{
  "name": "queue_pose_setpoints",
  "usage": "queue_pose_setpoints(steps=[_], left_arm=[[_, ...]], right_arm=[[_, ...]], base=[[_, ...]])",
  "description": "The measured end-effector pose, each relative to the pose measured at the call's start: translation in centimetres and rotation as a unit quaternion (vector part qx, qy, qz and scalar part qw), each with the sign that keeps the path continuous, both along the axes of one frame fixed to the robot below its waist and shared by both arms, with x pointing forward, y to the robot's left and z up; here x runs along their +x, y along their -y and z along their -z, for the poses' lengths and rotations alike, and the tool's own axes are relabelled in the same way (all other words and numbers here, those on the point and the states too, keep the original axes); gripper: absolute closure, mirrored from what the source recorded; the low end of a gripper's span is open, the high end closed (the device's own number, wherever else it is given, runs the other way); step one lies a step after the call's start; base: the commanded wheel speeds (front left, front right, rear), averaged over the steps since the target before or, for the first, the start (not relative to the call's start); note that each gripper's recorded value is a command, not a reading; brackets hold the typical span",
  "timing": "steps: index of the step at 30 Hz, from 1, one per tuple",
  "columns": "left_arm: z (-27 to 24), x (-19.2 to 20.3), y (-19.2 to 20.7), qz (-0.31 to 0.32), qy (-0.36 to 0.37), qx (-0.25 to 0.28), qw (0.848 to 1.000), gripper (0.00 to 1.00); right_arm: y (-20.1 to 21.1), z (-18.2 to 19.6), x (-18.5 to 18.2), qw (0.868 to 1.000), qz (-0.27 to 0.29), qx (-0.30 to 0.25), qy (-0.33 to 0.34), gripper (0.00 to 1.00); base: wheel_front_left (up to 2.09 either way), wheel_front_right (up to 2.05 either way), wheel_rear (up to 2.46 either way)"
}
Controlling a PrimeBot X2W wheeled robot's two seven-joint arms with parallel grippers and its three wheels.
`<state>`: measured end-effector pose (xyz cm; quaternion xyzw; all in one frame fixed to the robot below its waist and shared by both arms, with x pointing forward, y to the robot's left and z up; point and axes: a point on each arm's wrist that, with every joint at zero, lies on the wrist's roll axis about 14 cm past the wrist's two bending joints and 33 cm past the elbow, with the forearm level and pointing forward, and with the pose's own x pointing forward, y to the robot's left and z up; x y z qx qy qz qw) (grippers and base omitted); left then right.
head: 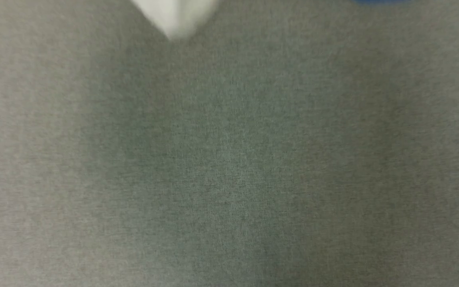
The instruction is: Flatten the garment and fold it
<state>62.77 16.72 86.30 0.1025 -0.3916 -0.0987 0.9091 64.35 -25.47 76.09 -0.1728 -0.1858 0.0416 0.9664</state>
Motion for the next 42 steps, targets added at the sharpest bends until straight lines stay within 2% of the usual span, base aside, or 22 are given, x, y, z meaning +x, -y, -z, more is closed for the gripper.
queue_pose_setpoints(steps=[5, 9, 13, 16, 21, 27, 30, 35, 38, 42], left_arm=[[2.8, 3.3, 0.2, -0.001, -0.002, -0.003, 1.000, 1.00], [6.9, 5.1, 0.6, 0.001, -0.036, 0.011, 0.999, 1.00], [13.3, 5.8, 0.8, 0.015, -0.105, 0.001, 0.994, 1.00], [20.5, 4.7, 2.1, 0.032, -0.186, 0.003, 0.982, 1.00], [32.1, -1.2, 3.3, 0.052, -0.322, 0.004, 0.945, 1.00], [40.0, -11.1, 3.0, 0.054, -0.444, -0.021, 0.894, 1.00], [41.7, -15.7, 2.3, 0.046, -0.489, -0.047, 0.870, 1.00], [43.6, -23.3, 1.1, 0.037, -0.563, -0.061, 0.823, 1.00], [43.6, -27.2, 0.5, 0.041, -0.595, -0.059, 0.801, 1.00], [43.3, -32.0, 0.3, 0.045, -0.628, -0.072, 0.773, 1.00]], right_arm=[[-0.1, 3.1, 3.3, 1.000, 0.005, -0.001, -0.011, 1.00], [-1.1, 7.3, 5.0, 0.999, -0.006, -0.001, -0.038, 1.00], [-2.2, 12.7, 5.3, 0.997, -0.021, 0.016, -0.078, 1.00], [-3.1, 18.8, 3.8, 0.990, -0.032, 0.011, -0.137, 1.00], [-4.2, 26.3, -1.0, 0.973, -0.047, 0.014, -0.224, 1.00], [-4.7, 31.6, -8.5, 0.950, -0.065, 0.018, -0.305, 1.00], [-5.0, 32.7, -12.2, 0.939, -0.077, 0.024, -0.336, 1.00], [-4.3, 33.6, -17.4, 0.917, -0.082, 0.013, -0.390, 1.00], [-3.5, 33.6, -19.9, 0.905, -0.075, 0.030, -0.417, 1.00], [-3.2, 34.6, -24.3, 0.875, -0.074, 0.059, -0.475, 1.00]], base=[[0.00, 0.00, 0.00], [0.00, 0.00, 0.00], [0.00, 0.00, 0.00], [0.00, 0.00, 0.00], [0.00, 0.00, 0.00], [0.00, 0.00, 0.00], [0.00, 0.00, 0.00], [0.00, 0.00, 0.00], [0.00, 0.00, 0.00], [0.00, 0.00, 0.00]])
